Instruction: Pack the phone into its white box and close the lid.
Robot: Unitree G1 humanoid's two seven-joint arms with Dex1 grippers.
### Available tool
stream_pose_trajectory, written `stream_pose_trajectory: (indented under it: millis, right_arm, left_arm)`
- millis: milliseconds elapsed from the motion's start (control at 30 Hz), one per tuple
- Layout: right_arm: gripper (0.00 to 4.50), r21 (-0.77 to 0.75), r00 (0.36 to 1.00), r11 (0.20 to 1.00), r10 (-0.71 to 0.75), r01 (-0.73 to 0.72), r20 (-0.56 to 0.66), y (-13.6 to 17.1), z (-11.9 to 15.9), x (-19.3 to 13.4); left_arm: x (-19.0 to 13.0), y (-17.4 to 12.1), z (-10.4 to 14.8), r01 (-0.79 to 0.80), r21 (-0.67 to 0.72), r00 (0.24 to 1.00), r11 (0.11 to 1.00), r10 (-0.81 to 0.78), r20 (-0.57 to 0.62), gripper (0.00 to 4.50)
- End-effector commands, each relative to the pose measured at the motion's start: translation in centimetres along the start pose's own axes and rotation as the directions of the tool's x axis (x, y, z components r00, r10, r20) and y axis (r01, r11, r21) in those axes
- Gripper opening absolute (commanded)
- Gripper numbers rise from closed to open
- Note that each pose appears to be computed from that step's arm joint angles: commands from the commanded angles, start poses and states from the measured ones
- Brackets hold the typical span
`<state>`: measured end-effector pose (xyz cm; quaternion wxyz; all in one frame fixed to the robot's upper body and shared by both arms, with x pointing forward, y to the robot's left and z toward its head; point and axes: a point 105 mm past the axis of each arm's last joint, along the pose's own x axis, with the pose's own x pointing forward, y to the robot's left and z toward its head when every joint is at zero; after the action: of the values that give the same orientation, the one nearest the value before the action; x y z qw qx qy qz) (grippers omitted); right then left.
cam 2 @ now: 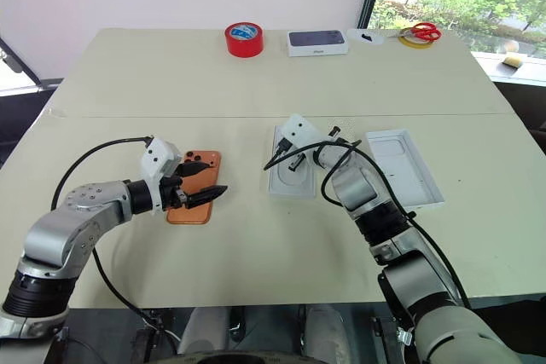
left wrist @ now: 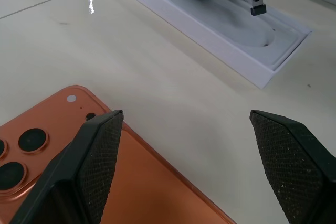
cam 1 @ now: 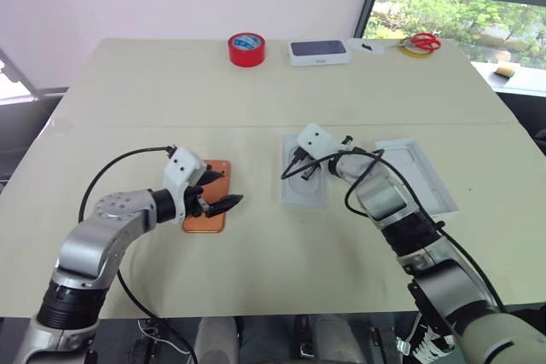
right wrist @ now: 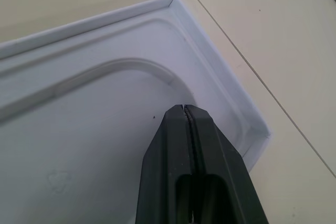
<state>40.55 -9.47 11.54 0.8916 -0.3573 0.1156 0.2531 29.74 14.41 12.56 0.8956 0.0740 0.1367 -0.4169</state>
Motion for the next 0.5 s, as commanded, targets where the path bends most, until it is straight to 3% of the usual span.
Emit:
stream_pose_trajectory:
  millis: [33,133,300,500]
  right_arm:
    - [0.03,-0.027,0.996,0.999,-0.025,0.027,0.081,-0.7,1.7,-0.6]
    - [0.03,-0.015,0.985,0.999,0.033,-0.030,0.172,0.1,3.3,-1.7]
    - [0.01,0.028,0.922,0.970,0.222,-0.243,0.317,3.7,6.8,-4.2]
    - [0.01,-0.073,0.837,0.888,0.453,-0.453,0.307,9.2,8.0,-5.2]
  left_arm:
    - [-0.4,-0.1,1.1,-0.012,0.032,0.999,0.999,0.011,0.040,4.05]
    - [-0.9,1.2,1.4,-0.081,-0.022,0.995,0.996,0.082,0.063,4.05]
    - [-4.1,6.2,1.6,-0.296,-0.286,0.941,0.911,0.330,0.076,4.28]
    - [-6.6,7.5,-1.6,-0.424,-0.457,0.902,0.782,0.412,-0.132,4.28]
